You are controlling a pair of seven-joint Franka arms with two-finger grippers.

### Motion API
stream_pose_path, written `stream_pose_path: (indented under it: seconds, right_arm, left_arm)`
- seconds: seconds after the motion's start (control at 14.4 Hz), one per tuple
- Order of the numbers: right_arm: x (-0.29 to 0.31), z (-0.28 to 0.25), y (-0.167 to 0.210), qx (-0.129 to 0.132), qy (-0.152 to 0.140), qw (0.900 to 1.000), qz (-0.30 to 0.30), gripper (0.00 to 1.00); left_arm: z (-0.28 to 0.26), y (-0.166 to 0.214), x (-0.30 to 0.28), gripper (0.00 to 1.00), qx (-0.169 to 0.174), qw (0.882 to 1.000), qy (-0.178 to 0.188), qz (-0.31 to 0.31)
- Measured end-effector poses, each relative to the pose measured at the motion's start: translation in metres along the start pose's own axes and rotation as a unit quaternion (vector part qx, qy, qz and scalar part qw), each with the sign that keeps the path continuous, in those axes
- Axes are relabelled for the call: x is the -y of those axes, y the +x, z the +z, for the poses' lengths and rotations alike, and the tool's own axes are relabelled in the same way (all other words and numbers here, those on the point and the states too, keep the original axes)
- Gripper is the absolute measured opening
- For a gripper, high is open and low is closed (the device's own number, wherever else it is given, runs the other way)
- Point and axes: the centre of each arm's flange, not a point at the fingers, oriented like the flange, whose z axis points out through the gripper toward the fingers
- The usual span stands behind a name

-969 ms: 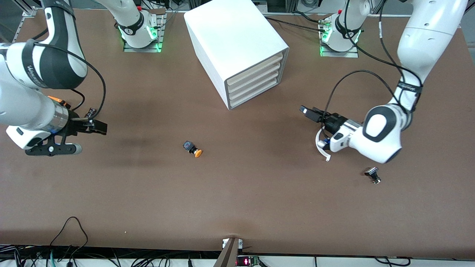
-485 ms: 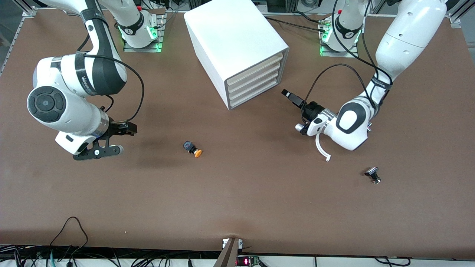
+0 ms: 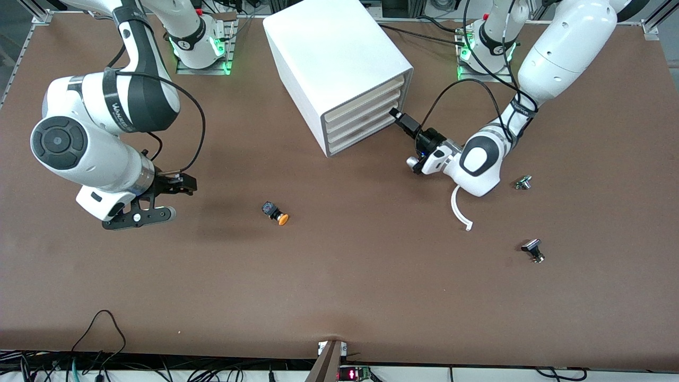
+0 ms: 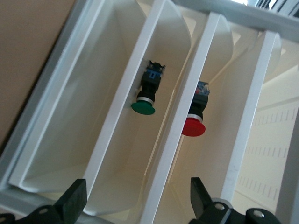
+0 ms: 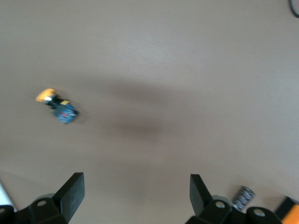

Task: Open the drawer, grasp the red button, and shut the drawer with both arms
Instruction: 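Grasp the drawer front with the left gripper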

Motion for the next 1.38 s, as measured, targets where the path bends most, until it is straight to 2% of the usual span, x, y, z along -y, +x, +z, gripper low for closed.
stream_pose_path:
  seconds: [0.35, 0.48, 0.76, 1.25, 1.38]
  right_arm:
    - [0.003, -0.01, 0.0, -0.008, 0.06, 0.998, 0.002, 1.0]
    - [-0.006, -0.009, 0.0, -0.008, 0.073, 0.997, -0.014, 1.0]
    - [-0.004, -0.009, 0.0, -0.009, 0.074, 0.997, -0.03, 1.0]
    - [-0.002, -0.009, -0.001, -0.006, 0.074, 0.997, -0.032, 1.0]
    - [-0.002, -0.008, -0.001, -0.002, 0.075, 0.997, -0.032, 1.0]
  left_arm:
    - [0.015, -0.012, 0.0, 0.95, 0.005, 0.999, -0.009, 0.031]
    - [0.014, -0.013, -0.011, 0.94, 0.004, 0.999, -0.001, 0.041]
    - [0.017, -0.017, -0.033, 0.91, -0.001, 0.998, 0.006, 0.055]
    - [0.03, -0.019, -0.02, 0.83, -0.014, 0.998, 0.025, 0.054]
    - [0.036, -0.019, -0.019, 0.72, -0.013, 0.998, 0.022, 0.053]
